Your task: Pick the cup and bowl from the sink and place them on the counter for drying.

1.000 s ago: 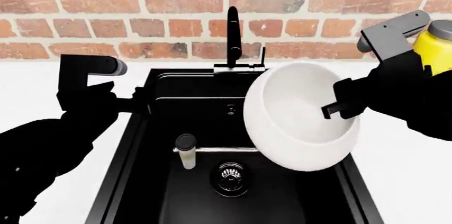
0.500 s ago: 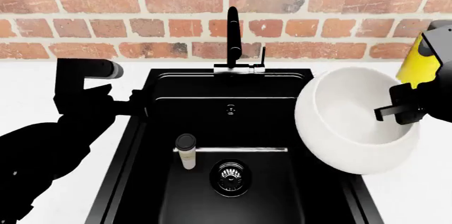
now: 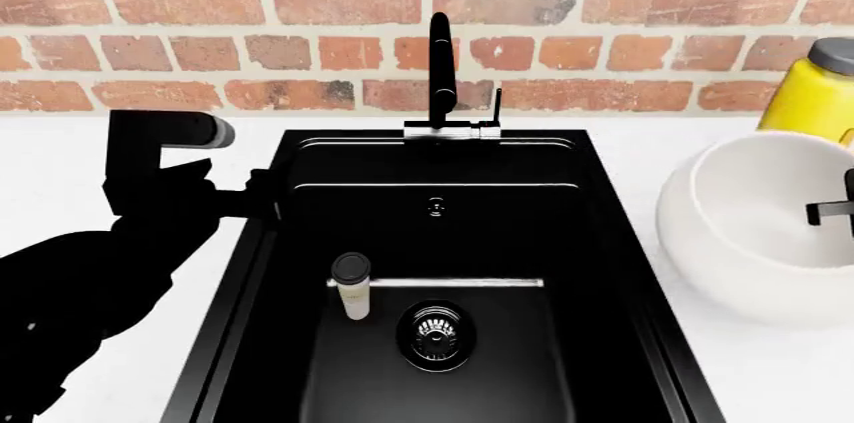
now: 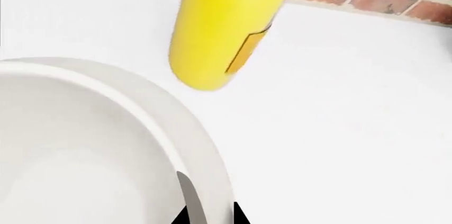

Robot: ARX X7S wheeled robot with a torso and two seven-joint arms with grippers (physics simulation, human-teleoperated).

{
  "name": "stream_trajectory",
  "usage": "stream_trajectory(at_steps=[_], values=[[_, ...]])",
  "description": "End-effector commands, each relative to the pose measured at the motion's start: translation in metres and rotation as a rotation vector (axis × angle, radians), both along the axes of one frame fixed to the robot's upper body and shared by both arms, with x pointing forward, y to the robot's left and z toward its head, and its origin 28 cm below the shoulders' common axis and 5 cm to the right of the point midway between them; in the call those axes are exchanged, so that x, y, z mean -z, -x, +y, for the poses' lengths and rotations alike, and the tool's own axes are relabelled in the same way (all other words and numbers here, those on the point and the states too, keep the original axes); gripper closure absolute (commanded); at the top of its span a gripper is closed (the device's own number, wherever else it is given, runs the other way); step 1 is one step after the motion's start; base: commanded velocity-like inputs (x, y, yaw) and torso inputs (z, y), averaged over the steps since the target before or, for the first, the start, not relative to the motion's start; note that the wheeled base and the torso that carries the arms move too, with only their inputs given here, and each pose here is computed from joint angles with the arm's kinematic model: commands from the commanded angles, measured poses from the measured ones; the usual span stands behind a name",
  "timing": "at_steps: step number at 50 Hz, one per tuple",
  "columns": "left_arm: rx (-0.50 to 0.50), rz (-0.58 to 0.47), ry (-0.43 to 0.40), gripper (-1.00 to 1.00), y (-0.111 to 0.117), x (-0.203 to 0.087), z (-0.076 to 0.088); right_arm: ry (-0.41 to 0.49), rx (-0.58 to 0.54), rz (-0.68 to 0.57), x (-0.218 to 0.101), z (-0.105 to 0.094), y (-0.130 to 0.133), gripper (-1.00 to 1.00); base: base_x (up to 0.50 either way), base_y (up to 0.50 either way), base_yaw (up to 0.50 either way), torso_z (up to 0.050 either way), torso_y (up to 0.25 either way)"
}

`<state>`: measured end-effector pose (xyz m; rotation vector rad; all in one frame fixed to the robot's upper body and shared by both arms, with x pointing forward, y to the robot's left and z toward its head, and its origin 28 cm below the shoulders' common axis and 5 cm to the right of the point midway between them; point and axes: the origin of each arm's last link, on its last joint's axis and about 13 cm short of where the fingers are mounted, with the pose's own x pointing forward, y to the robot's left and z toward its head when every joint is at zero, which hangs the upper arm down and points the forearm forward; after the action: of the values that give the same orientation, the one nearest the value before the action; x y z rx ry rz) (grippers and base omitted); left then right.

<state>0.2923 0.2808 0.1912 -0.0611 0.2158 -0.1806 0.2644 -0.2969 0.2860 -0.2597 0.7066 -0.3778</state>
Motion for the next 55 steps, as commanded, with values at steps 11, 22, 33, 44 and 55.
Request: stream_trajectory(at_steps=[11, 22, 33, 44, 55], values=[[-0.003, 0.007, 0.003, -1.0, 0.001, 0.004, 0.001, 0.022, 0.213, 0.056, 0.017, -0.034, 0.001, 1.0, 0.0, 0.0, 0.0, 0.0, 0.0], [-0.005, 0.011, 0.004, -1.0, -0.001, 0.006, 0.0, 0.045, 0.267, 0.099, 0.036, -0.043, 0.006, 1.0, 0.0, 0.0, 0.0, 0.0, 0.0], [-0.007, 0.011, 0.001, -1.0, -0.002, 0.006, -0.002, 0.031, 0.245, 0.136, 0.048, -0.04, 0.001, 1.0, 0.0, 0.0, 0.0, 0.0, 0.0], [-0.006, 0.01, 0.0, -1.0, 0.0, 0.004, 0.001, 0.015, 0.242, 0.068, 0.034, -0.041, 0.001, -1.0, 0.0, 0.0, 0.0, 0.0, 0.0], [0.001, 0.009, -0.004, -1.0, -0.002, 0.003, -0.002, 0.014, 0.23, -0.03, 0.017, -0.039, -0.002, -1.0, 0.0, 0.0, 0.0, 0.0, 0.0]])
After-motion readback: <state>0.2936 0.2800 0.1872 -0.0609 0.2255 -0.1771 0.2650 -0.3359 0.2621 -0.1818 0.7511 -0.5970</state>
